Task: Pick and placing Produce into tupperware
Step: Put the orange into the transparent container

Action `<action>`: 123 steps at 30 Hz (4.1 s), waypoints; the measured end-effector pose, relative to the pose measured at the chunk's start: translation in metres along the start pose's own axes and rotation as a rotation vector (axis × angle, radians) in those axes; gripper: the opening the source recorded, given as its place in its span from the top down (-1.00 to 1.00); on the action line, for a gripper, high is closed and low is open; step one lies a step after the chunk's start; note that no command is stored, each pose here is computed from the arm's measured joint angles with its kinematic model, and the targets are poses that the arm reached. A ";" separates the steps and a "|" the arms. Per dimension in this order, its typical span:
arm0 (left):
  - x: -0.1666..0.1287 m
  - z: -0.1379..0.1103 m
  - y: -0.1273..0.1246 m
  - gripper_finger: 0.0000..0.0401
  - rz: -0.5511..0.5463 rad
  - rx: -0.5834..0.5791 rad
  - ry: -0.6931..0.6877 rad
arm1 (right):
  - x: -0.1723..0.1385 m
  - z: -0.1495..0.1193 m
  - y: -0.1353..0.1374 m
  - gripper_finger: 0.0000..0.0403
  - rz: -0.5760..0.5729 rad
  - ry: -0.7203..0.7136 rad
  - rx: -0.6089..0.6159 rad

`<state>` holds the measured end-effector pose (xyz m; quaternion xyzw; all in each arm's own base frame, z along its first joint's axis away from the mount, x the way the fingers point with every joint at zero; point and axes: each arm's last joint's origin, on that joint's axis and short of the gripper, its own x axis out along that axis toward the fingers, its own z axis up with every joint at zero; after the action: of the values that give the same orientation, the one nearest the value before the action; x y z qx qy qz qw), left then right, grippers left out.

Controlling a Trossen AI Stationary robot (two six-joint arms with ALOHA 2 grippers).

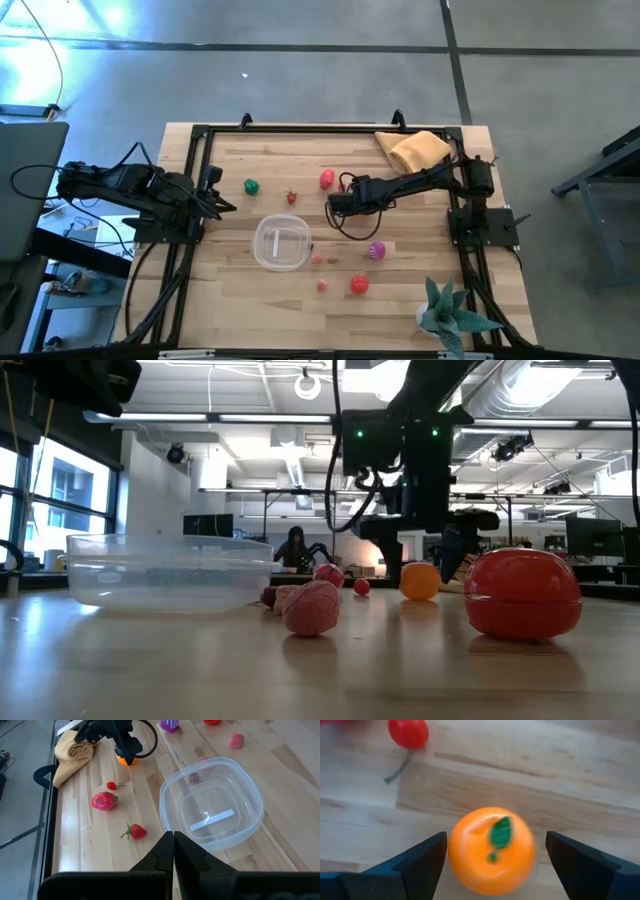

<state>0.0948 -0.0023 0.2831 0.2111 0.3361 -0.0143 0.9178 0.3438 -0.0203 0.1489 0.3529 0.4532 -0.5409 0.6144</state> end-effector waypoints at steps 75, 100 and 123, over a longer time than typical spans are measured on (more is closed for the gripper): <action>0.000 0.000 0.000 0.99 -0.001 0.000 0.000 | -0.127 -0.021 0.030 -0.19 0.709 -0.554 -0.751; 0.000 0.000 0.000 0.99 0.000 0.000 0.000 | -0.113 0.006 0.094 -0.19 1.033 -0.437 -1.007; 0.000 0.000 0.000 0.99 0.000 0.000 0.000 | -0.027 -0.023 0.174 -0.19 0.607 -0.214 -1.330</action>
<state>0.0947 -0.0023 0.2830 0.2110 0.3361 -0.0144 0.9178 0.5106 0.0386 0.1567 -0.0389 0.5051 0.0103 0.8621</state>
